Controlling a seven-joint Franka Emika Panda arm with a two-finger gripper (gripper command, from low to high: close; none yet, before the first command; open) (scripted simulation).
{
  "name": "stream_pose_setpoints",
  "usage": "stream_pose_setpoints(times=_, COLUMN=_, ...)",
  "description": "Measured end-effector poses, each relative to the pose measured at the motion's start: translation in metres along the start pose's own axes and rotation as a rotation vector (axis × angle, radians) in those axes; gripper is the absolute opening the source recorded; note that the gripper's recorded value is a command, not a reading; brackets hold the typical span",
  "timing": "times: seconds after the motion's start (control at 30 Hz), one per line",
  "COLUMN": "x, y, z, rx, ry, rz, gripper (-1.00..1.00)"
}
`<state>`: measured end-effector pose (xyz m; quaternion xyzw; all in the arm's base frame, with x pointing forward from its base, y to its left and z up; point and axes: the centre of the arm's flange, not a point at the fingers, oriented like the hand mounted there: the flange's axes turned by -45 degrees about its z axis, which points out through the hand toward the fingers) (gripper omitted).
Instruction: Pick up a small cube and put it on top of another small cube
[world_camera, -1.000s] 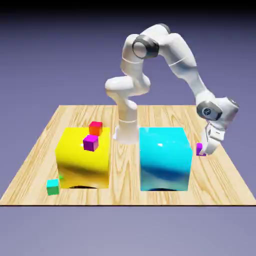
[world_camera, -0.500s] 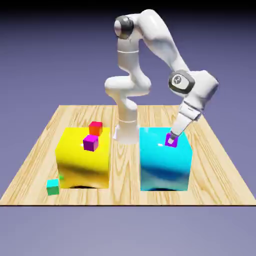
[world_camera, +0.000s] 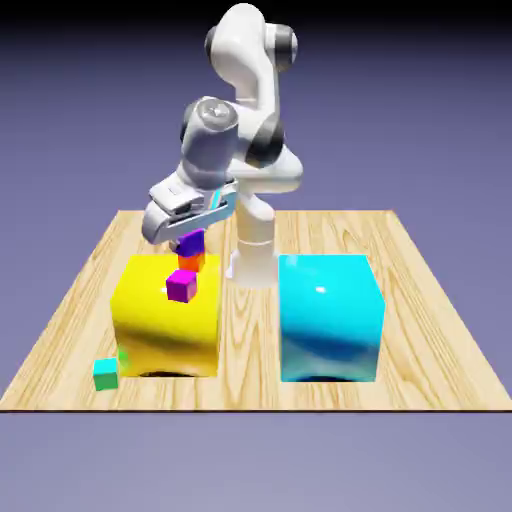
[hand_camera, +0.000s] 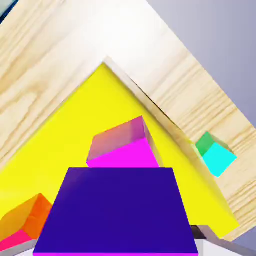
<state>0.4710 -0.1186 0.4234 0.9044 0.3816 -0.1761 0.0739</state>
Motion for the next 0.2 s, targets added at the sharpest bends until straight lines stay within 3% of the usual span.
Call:
stream_pose_setpoints(times=0.1, x=0.004, y=-0.001, z=0.051, rx=0.001, ry=0.001, rz=0.001, gripper=-1.00)
stream_pose_setpoints(times=0.13, x=0.006, y=-0.001, z=0.051, rx=0.000, ry=0.001, rz=-0.003, gripper=1.00)
stream_pose_setpoints(times=0.2, x=0.006, y=-0.001, z=0.051, rx=-0.002, ry=0.000, rz=-0.002, gripper=1.00)
